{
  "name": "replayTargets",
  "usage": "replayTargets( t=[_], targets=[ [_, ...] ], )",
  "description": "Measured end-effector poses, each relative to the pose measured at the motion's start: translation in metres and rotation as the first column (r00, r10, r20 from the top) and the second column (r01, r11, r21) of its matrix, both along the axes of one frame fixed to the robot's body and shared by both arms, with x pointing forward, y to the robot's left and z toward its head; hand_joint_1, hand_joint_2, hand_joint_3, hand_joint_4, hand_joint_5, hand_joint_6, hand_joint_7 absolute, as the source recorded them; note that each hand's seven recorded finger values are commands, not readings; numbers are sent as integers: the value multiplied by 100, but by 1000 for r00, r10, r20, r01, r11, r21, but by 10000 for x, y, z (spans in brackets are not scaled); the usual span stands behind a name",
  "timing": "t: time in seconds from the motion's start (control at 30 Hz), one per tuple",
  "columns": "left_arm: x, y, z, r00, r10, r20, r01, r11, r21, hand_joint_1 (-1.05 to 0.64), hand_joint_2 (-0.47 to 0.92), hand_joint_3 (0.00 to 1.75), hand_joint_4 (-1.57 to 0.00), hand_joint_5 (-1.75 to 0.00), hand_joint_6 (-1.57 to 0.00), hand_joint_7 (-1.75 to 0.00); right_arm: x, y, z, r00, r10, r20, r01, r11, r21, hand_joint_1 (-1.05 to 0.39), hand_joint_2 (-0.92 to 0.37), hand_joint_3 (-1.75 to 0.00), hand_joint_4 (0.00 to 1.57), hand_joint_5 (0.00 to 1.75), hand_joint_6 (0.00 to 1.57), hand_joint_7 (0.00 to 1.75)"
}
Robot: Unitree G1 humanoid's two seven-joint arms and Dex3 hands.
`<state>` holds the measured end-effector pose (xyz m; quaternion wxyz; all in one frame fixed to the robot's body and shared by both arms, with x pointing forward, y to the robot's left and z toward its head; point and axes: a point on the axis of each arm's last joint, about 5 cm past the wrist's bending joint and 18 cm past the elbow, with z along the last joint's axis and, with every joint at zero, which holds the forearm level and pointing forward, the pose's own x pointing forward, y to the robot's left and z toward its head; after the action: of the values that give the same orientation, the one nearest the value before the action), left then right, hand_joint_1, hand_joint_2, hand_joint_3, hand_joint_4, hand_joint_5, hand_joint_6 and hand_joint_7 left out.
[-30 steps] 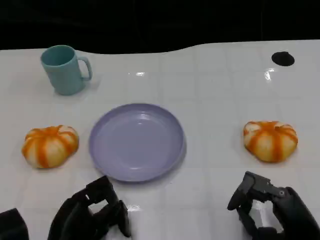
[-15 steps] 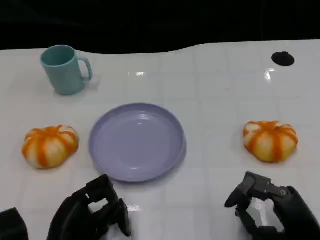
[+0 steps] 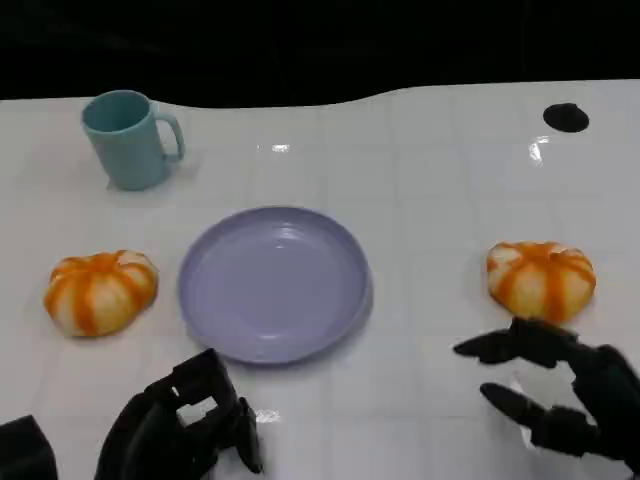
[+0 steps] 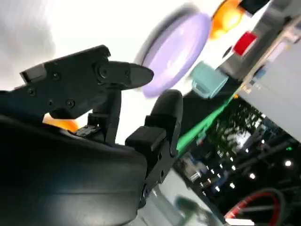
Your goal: Grasp the bread from the table and place it into the plate.
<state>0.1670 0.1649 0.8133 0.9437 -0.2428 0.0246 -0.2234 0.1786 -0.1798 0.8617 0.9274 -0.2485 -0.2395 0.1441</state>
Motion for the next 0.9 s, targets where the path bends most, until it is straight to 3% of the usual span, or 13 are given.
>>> replayTargets(
  t=[0.17,0.37,0.53,0.67,0.77,0.9],
  targets=[
    [1,-2,0,1000,-2,0,2,1000,2,-64,92,22,-81,-175,-70,-159,30,-76,99,993,-65,102,77,990,-118,-36,-92,-13,35,54,54,21],
    [1,-3,-1,1000,-1,1,1,1000,1,-64,92,22,-80,-175,-69,-159,83,-172,196,967,-151,205,200,949,-245,-35,-92,-8,31,42,54,9],
    [1,-6,-1,1000,-1,0,1,1000,1,-63,92,22,-79,-175,-69,-158,138,-240,291,942,-195,272,290,880,-375,-43,-91,-4,20,36,44,2],
    [3,-15,-1,1000,-1,1,1,1000,-3,-64,92,23,-79,-175,-69,-158,232,-264,421,921,-238,309,372,771,-516,-51,-90,-2,12,34,36,0],
    [3,-18,-1,1000,-1,1,1,1000,-4,-64,92,22,-80,-175,-69,-159,275,-235,486,922,-247,299,382,715,-586,-54,-87,0,10,36,34,0],
    [3,-21,-1,1000,-1,1,1,1000,-6,-65,92,21,-80,-175,-69,-159,319,-195,497,925,-260,277,379,671,-637,-57,-86,0,9,39,33,0]
  ],
)
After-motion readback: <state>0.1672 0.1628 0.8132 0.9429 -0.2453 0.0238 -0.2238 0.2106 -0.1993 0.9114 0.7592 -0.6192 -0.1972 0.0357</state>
